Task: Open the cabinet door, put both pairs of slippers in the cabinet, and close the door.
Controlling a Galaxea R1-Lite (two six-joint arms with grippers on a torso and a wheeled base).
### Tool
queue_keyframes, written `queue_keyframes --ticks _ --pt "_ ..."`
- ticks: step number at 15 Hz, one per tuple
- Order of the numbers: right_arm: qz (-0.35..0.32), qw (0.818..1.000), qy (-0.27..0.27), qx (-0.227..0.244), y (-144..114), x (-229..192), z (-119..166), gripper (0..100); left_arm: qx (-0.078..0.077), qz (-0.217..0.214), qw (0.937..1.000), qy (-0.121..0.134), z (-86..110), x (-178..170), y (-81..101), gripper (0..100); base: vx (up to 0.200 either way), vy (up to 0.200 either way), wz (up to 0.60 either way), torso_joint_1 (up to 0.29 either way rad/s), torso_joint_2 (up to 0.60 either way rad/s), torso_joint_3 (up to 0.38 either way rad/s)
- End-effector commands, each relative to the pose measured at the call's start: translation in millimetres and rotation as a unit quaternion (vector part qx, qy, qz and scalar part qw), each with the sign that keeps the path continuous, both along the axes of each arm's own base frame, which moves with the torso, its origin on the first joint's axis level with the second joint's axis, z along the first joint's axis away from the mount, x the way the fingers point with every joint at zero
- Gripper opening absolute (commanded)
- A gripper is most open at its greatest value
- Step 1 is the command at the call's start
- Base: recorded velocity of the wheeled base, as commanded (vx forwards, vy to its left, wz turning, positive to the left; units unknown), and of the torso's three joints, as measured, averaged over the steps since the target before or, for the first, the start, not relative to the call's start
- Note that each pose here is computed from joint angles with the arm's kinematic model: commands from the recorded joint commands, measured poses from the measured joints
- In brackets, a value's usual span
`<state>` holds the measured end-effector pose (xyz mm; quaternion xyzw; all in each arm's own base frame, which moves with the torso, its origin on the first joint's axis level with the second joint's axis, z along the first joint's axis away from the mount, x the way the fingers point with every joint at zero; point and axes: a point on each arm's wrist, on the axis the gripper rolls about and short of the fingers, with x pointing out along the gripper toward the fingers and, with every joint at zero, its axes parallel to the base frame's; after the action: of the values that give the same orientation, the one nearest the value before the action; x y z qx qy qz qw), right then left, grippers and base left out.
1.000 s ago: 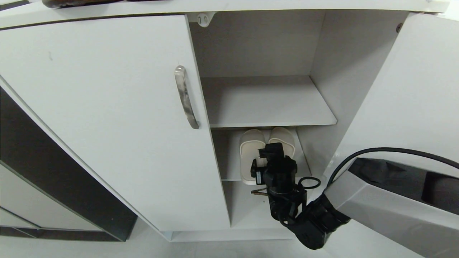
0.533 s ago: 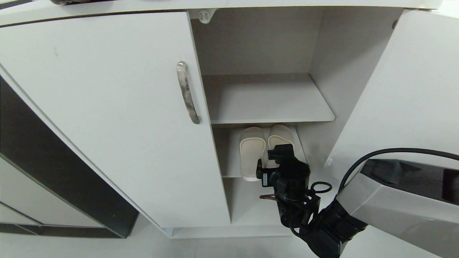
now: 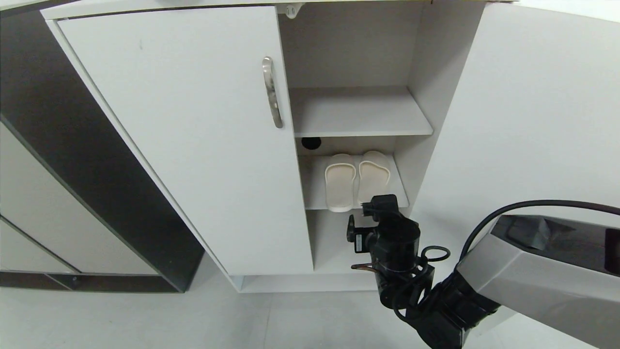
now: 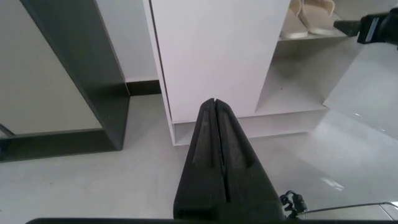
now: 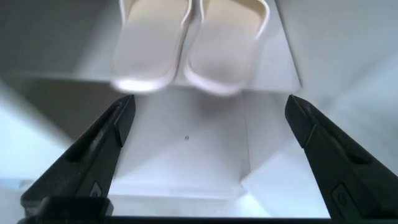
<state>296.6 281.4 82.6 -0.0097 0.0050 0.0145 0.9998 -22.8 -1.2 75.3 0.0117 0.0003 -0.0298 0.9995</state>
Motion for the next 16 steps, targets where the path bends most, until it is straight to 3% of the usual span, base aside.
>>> queue_keyframes --ticks 1,10,16 --pt "0.001 1.000 -0.001 0.001 -0.4 -1.4 1.8 100 0.000 0.000 1.0000 0.001 0.0 0.1 0.0 0 0.000 0.000 0.00 0.000 0.00 0.000" --pt "0.000 1.000 0.005 -0.005 -3.6 -2.8 -0.2 100 0.001 0.000 1.0000 0.001 0.0 0.1 0.0 0 0.000 0.000 0.00 0.000 0.00 0.000" --pt "0.001 1.000 0.004 -0.004 -4.0 -3.2 1.4 100 0.001 0.000 1.0000 0.001 0.0 0.1 0.0 0 0.000 0.000 0.00 0.000 0.00 0.168"
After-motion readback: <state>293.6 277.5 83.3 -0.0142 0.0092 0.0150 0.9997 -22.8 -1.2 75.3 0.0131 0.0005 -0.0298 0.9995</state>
